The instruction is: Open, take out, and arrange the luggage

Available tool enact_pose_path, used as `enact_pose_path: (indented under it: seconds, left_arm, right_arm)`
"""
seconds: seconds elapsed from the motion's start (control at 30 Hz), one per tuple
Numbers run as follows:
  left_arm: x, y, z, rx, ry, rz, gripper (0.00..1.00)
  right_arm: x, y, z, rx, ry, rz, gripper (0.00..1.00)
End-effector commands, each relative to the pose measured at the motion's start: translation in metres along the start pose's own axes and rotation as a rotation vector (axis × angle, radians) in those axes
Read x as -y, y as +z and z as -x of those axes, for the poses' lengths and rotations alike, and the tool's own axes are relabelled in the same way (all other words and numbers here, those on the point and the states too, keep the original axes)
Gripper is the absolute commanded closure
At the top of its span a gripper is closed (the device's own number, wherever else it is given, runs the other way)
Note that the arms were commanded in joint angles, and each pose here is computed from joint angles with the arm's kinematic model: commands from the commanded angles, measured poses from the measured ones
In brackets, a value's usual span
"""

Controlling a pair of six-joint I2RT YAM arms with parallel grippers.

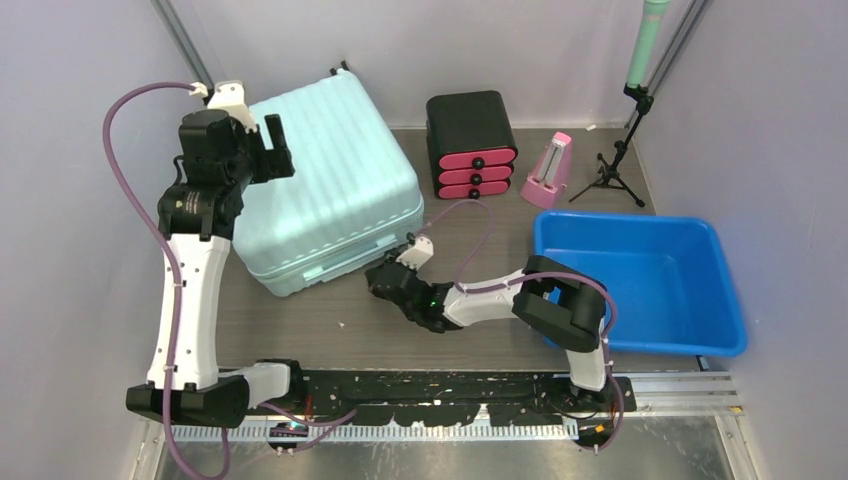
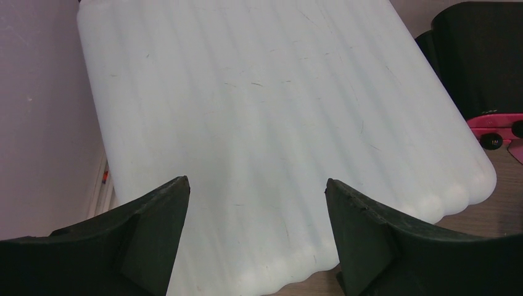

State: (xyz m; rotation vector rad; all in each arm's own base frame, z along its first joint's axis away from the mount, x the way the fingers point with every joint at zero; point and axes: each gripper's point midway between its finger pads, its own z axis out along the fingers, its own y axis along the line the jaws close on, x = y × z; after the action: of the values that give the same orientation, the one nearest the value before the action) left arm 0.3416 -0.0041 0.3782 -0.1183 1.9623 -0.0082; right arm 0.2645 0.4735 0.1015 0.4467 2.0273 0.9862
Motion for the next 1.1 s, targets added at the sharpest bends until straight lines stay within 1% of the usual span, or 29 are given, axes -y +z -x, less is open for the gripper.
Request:
enact_pose_path:
  seconds: [0.0,0.03,0.07,0.17,0.2,0.23,0.27,0.33,0.37,0.4,0.43,0.47,0.5,0.57,0.6,0.63,0.67,0.7,0.73,0.77,0.8,0.83,0.87,0.93,0.97,1.0,1.03,1.07]
  left_arm:
    - [-0.005,-0.019,0.033,0.113,0.006,0.016,0.17]
    - [-0.006,-0.018,0.032,0.111,0.009,0.024,0.17]
    - [-0.007,-0.016,0.029,0.107,0.015,0.031,0.17]
    - [-0.011,-0.002,0.018,0.075,0.039,0.051,0.15]
    - [-0.012,0.003,0.013,0.047,0.041,0.061,0.15]
    - [-0.012,0.006,0.010,0.027,0.038,0.064,0.15]
    - [-0.010,0.007,0.007,0.013,0.033,0.050,0.15]
    - [-0.002,0.007,0.003,0.008,0.012,0.011,0.16]
    - [0.002,0.006,0.003,0.014,0.004,-0.011,0.16]
    - [0.003,0.005,0.002,0.014,-0.001,-0.018,0.16]
    - [0.004,0.004,0.001,0.014,-0.006,-0.022,0.16]
    - [0.004,0.002,-0.001,0.013,-0.004,-0.027,0.16]
    - [0.004,0.001,-0.003,0.008,0.001,-0.027,0.16]
    - [0.000,-0.003,-0.007,0.001,0.025,-0.015,0.15]
    - [-0.003,-0.005,-0.008,0.002,0.035,0.000,0.15]
    - [-0.006,-0.006,-0.009,0.000,0.041,0.012,0.14]
    - [-0.007,-0.009,-0.009,0.004,0.045,0.015,0.14]
    - [-0.007,-0.010,-0.009,0.005,0.046,0.015,0.14]
    - [-0.007,-0.012,-0.009,0.009,0.046,0.013,0.14]
    - [-0.006,-0.013,-0.008,0.011,0.045,0.009,0.14]
    - [-0.006,-0.013,-0.008,0.012,0.044,0.007,0.14]
    - [-0.006,-0.015,-0.008,0.015,0.042,0.007,0.14]
    - [-0.006,-0.015,-0.008,0.017,0.042,0.006,0.14]
    - [-0.007,-0.015,-0.008,0.017,0.043,0.010,0.14]
    - [-0.007,-0.015,-0.009,0.014,0.046,0.010,0.14]
    - [-0.008,-0.015,-0.010,0.011,0.048,0.012,0.14]
    - [-0.007,-0.014,-0.011,0.008,0.050,0.011,0.14]
    - [-0.008,-0.015,-0.010,0.009,0.051,0.014,0.14]
  right_arm:
    - [0.048,-0.018,0.008,0.007,-0.211,-0.027,1.00]
    - [0.059,-0.026,0.011,0.006,-0.217,-0.039,1.00]
    - [0.062,-0.030,0.013,0.011,-0.217,-0.038,1.00]
    - [0.048,-0.041,0.023,0.013,-0.198,-0.001,1.00]
    - [0.043,-0.042,0.026,0.016,-0.183,0.001,0.99]
    - [0.034,-0.043,0.030,0.019,-0.169,0.002,0.92]
    - [0.031,-0.044,0.032,0.024,-0.143,-0.006,0.87]
    - [0.020,-0.045,0.037,0.059,-0.072,-0.003,0.70]
    - [0.017,-0.043,0.040,0.090,-0.022,-0.010,0.67]
    - [0.017,-0.043,0.036,0.091,-0.010,-0.014,0.65]
    - [0.011,-0.041,0.037,0.105,0.028,-0.010,0.64]
    - [0.015,-0.038,0.033,0.104,0.035,-0.027,0.62]
    - [0.008,-0.036,0.036,0.120,0.089,-0.029,0.60]
    - [0.009,-0.031,0.038,0.146,0.144,-0.059,0.53]
    - [0.007,-0.029,0.038,0.152,0.159,-0.066,0.48]
    - [0.004,-0.028,0.039,0.161,0.191,-0.068,0.47]
    - [-0.001,-0.026,0.040,0.161,0.191,-0.085,0.45]
    - [0.010,-0.026,0.038,0.160,0.179,-0.149,0.45]
    - [-0.007,-0.023,0.043,0.178,0.236,-0.155,0.45]
    - [0.011,-0.025,0.041,0.174,0.181,-0.250,0.45]
    - [-0.007,-0.021,0.047,0.197,0.224,-0.247,0.45]
    - [0.008,-0.021,0.043,0.197,0.178,-0.311,0.45]
    - [-0.006,-0.018,0.047,0.207,0.214,-0.293,0.45]
    - [-0.010,-0.014,0.046,0.214,0.246,-0.293,0.47]
    - [-0.004,-0.012,0.043,0.215,0.240,-0.315,0.48]
    - [-0.010,-0.010,0.045,0.227,0.274,-0.313,0.48]
    - [0.001,-0.010,0.042,0.228,0.251,-0.353,0.48]
    - [-0.007,-0.008,0.044,0.235,0.280,-0.350,0.48]
